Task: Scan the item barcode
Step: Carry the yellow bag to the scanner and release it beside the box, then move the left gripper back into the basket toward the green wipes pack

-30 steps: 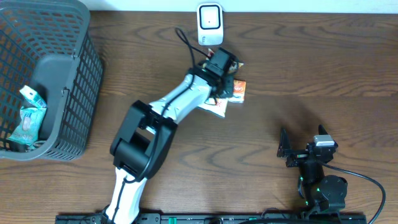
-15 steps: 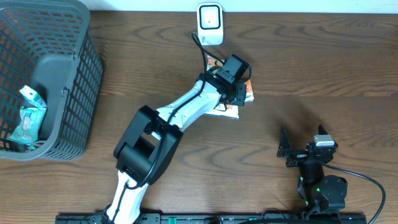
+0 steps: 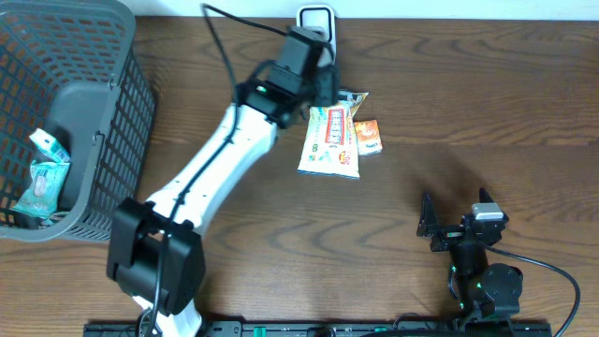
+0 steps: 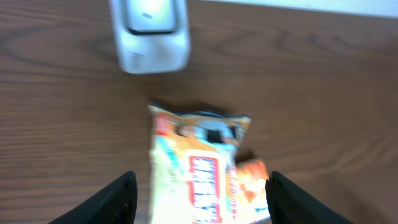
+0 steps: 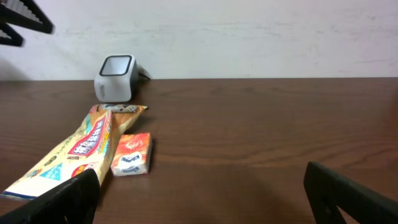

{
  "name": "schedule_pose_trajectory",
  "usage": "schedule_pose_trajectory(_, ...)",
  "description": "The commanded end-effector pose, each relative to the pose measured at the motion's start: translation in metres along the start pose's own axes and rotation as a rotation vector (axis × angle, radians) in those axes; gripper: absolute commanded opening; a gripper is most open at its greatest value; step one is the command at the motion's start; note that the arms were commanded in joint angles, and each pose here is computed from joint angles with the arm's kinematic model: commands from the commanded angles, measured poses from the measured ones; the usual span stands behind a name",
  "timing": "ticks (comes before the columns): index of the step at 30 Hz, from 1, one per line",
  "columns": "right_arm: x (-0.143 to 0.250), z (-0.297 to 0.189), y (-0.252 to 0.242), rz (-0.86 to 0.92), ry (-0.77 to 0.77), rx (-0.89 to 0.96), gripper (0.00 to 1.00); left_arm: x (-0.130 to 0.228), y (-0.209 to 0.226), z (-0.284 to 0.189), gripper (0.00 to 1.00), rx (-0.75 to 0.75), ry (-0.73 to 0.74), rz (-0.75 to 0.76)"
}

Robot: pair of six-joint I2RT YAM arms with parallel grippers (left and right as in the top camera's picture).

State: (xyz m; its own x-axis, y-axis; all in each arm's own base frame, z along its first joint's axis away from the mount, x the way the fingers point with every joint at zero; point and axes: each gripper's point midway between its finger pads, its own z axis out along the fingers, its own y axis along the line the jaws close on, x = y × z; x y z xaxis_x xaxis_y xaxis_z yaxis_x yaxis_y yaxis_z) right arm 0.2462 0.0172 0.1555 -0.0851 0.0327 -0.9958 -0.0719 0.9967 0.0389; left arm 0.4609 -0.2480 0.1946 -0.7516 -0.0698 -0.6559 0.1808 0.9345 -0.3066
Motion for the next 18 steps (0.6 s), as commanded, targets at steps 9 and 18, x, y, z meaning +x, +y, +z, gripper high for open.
schedule_pose_trajectory(9, 0.002, 0.000, -0.003, -0.001, 0.005, 0.014, 0.99, -0.161, 0.098, -0.214, 0.72, -0.117, -0.618, -0.012)
schedule_pose_trajectory(18, 0.002, 0.000, -0.003, -0.001, 0.005, 0.014, 0.99, -0.142, 0.284, -0.360, 0.98, -0.753, -0.745, -0.169)
